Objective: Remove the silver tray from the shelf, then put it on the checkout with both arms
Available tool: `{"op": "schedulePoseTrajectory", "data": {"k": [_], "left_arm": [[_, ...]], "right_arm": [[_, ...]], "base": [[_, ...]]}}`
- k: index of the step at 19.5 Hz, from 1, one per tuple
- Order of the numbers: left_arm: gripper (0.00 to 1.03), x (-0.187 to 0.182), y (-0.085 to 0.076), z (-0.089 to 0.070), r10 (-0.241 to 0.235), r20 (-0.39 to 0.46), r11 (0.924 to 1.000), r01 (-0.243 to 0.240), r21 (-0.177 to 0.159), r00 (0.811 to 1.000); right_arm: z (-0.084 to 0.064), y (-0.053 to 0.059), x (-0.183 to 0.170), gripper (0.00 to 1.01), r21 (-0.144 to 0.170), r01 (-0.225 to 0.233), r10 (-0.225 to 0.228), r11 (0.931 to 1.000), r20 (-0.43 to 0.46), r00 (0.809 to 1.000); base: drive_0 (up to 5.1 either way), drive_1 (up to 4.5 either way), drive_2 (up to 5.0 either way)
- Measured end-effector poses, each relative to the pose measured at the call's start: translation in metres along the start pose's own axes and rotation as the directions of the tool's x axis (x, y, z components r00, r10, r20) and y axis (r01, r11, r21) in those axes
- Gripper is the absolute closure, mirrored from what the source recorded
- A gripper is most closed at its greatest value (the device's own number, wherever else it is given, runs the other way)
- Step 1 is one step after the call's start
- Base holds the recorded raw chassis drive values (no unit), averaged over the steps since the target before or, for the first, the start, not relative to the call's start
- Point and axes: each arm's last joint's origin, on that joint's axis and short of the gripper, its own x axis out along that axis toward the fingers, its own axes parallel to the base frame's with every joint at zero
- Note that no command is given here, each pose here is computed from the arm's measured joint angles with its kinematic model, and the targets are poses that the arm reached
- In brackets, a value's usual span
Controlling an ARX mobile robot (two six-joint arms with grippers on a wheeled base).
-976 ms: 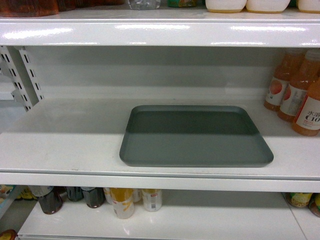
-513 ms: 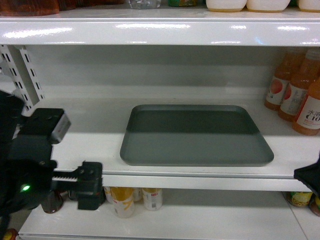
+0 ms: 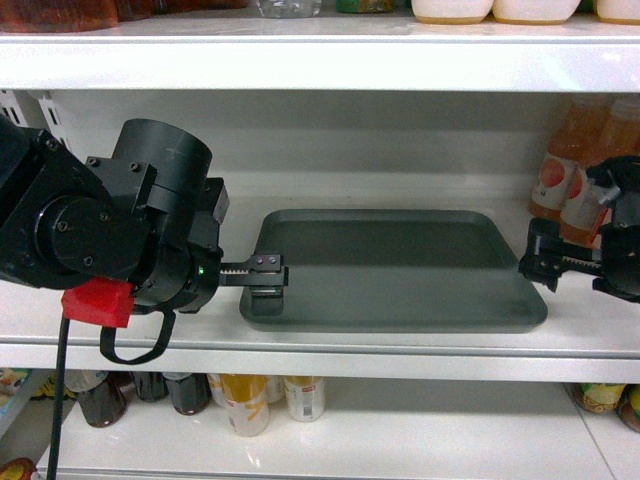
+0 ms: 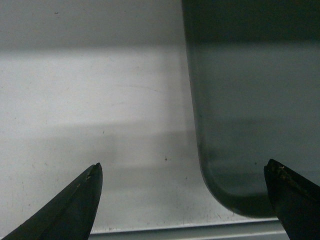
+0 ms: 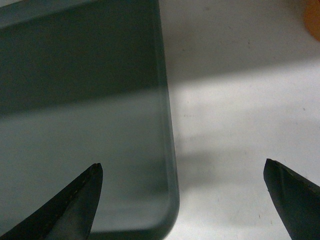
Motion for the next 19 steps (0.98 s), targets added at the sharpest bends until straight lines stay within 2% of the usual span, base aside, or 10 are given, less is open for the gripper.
{"op": "schedulePoseTrajectory", "data": {"k": [2, 4, 6, 9, 11, 15, 19], "left_arm": [[0.05, 0.013, 0.001, 0.002, 0.009, -0.019, 0.9999, -0.009, -0.007, 1.0], [0.05, 0.021, 0.001, 0.003, 0.017, -0.028, 0.9998, -0.017, -0.01, 0.999], [0.05, 0.027, 0.004, 0.003, 0.031, -0.047, 0.9992, -0.032, -0.023, 0.998], [0.05, 0.035, 0.006, 0.006, 0.051, -0.074, 0.9983, -0.053, -0.025, 0.996], [0.05, 0.036, 0.006, 0.007, 0.044, -0.077, 0.9982, -0.047, -0.039, 0.996], [0.05, 0.037, 0.005, 0.007, 0.042, -0.08, 0.9988, -0.044, -0.024, 0.996], [0.05, 0.039, 0.006, 0.005, 0.011, -0.1, 0.9996, -0.014, -0.025, 0.995]], "right_arm": [[0.008, 0.005, 0.016, 0.03, -0.015, 0.026, -0.026, 0.9996, -0.011, 1.0], [0.012, 0.009, 0.026, 0.03, -0.022, 0.029, -0.029, 0.9993, -0.015, 0.999], [0.015, 0.013, 0.038, 0.03, -0.028, 0.044, -0.044, 0.9986, -0.024, 0.999], [0.022, 0.018, 0.053, 0.03, -0.041, 0.072, -0.074, 0.9966, -0.036, 0.997], [0.024, 0.02, 0.06, 0.03, -0.048, 0.091, -0.093, 0.9947, -0.04, 0.995], [0.02, 0.017, 0.075, 0.03, -0.054, 0.127, -0.131, 0.9904, -0.081, 0.988], [0.02, 0.02, 0.075, 0.03, -0.078, 0.132, -0.14, 0.9882, -0.104, 0.985]], "base": [[0.0, 0.0, 0.0], [0.0, 0.0, 0.0], [0.0, 0.0, 0.0], [0.0, 0.0, 0.0], [0.0, 0.0, 0.0], [0.0, 0.0, 0.0], [0.0, 0.0, 0.0]]}}
